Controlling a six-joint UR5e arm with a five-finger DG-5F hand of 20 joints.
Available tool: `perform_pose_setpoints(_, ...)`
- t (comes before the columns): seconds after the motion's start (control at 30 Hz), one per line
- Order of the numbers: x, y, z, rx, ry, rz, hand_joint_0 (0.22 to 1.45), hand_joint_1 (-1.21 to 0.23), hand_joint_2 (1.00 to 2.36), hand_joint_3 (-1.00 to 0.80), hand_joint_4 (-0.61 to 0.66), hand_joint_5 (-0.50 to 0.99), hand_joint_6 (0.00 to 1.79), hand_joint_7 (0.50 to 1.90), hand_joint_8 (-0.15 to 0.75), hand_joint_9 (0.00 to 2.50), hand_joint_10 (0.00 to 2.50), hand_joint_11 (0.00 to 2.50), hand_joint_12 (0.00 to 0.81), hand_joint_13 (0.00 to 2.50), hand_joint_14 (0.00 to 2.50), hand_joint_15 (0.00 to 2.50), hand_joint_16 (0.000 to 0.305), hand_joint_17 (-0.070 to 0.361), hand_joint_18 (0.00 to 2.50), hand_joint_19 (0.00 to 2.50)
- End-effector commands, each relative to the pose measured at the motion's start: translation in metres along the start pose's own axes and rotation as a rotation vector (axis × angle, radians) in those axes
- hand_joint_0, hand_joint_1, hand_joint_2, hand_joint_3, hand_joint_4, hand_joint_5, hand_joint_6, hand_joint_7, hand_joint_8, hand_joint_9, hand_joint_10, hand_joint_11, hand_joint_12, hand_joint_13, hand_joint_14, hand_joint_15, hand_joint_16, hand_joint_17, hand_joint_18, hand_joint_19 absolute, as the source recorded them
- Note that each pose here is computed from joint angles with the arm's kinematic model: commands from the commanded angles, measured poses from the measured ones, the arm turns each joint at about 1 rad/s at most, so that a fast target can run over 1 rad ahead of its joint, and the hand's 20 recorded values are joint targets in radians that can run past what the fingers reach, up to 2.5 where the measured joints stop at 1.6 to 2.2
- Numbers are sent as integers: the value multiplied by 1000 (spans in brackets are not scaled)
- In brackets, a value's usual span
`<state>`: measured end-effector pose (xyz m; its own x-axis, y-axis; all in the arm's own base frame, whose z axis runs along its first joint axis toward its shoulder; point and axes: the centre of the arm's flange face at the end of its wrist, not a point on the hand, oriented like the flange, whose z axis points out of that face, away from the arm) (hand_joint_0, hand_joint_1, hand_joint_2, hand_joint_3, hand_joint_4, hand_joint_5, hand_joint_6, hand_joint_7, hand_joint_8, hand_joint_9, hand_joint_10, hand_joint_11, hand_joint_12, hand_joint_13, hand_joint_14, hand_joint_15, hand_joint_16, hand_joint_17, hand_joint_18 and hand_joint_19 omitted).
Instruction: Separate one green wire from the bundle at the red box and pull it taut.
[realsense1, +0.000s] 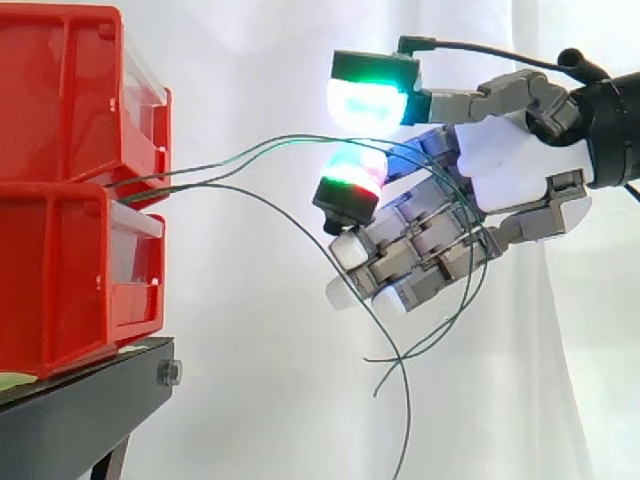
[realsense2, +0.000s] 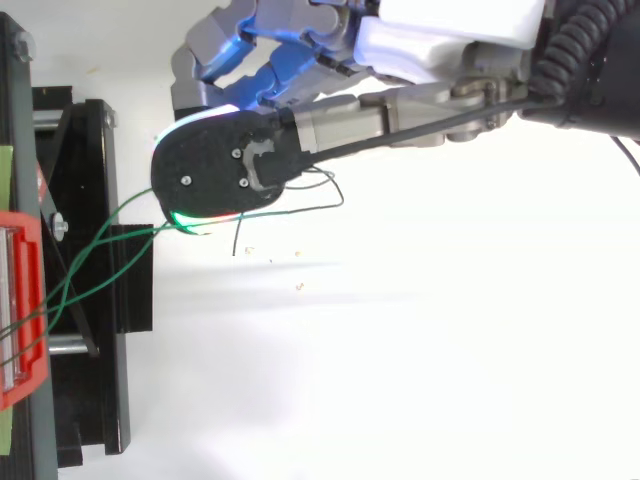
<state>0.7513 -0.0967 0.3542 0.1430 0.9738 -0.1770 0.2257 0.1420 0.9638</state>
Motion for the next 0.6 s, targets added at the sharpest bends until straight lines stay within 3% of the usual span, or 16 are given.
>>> perform_pose_setpoints(0.0, 0, 1, 0, -2, 0, 1, 551, -530, 1014, -328, 158, -182, 867, 1068, 288, 770, 15, 674, 326, 525, 9, 253, 51, 114, 453, 325)
perform_pose_setpoints(0.17, 0, 0, 0, -1, 0, -1, 546, -585, 1015, -284, 165, -187, 875, 1065, 291, 764, 18, 683, 328, 526, 10, 256, 51, 114, 456, 324)
perform_pose_setpoints(0.37, 1, -13, -1, 23, 2, -3, 549, -594, 1014, -303, 172, -192, 882, 1043, 287, 761, 15, 674, 328, 529, 11, 253, 51, 114, 456, 324)
perform_pose_setpoints(0.57, 4, -11, 0, 13, 5, 0, 526, -584, 1009, -381, 174, -192, 885, 1014, 294, 765, 16, 673, 334, 537, 9, 252, 52, 117, 467, 326)
